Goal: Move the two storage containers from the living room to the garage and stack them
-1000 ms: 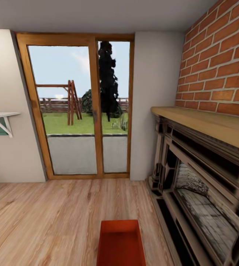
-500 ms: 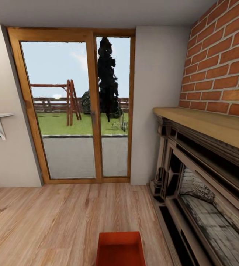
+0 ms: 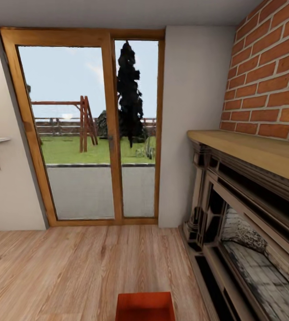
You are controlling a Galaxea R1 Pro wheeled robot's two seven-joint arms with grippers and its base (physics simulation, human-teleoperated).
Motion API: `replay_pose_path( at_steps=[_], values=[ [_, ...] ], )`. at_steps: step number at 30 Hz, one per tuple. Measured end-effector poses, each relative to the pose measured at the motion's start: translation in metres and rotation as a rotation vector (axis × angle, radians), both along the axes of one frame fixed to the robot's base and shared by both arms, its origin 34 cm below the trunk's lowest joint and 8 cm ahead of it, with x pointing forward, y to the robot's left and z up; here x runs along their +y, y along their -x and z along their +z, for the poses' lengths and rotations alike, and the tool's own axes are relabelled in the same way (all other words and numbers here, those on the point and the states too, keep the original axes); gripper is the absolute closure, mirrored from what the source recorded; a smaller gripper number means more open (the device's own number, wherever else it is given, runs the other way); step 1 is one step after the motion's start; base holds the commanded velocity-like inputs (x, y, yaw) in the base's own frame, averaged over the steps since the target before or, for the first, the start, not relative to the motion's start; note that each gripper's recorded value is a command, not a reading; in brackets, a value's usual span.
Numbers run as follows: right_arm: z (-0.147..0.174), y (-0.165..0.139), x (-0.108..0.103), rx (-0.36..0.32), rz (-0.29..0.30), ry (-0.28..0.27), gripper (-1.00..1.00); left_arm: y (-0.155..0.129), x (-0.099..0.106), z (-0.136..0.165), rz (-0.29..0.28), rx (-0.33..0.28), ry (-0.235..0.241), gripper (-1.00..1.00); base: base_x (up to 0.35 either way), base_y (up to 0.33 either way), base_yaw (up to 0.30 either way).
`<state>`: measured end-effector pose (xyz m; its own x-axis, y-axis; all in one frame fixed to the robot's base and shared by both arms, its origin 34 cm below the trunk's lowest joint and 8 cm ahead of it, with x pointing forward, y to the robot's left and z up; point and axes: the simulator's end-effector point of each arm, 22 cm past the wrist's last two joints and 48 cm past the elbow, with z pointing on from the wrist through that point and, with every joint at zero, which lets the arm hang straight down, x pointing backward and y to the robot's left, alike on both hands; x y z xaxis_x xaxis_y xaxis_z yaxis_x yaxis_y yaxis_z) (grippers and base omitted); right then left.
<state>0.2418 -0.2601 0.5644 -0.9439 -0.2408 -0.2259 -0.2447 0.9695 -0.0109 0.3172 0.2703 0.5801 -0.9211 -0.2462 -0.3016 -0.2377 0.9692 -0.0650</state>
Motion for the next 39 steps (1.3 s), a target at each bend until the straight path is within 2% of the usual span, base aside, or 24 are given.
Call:
replay_pose_path(
  at_steps=[13, 23, 39],
  values=[
    [0.0, -0.0004, 0.0009, -0.002, 0.0, -0.001, -1.0, -0.0003, 0.0008, 0.0001, 0.002, -0.001, -0.001, -1.0, 0.005, -0.11, 0.0],
    [0.0001, -0.0008, 0.0008, -0.003, 0.001, -0.001, -1.0, -0.0004, 0.0009, 0.0001, 0.002, -0.001, -0.001, -1.0, 0.0, -0.005, 0.08],
    [0.0001, -0.0006, 0.001, -0.003, 0.002, -0.001, -1.0, -0.0003, -0.0014, 0.0, 0.002, -0.001, 0.001, -1.0, 0.0, 0.044, 0.003]
  ],
)
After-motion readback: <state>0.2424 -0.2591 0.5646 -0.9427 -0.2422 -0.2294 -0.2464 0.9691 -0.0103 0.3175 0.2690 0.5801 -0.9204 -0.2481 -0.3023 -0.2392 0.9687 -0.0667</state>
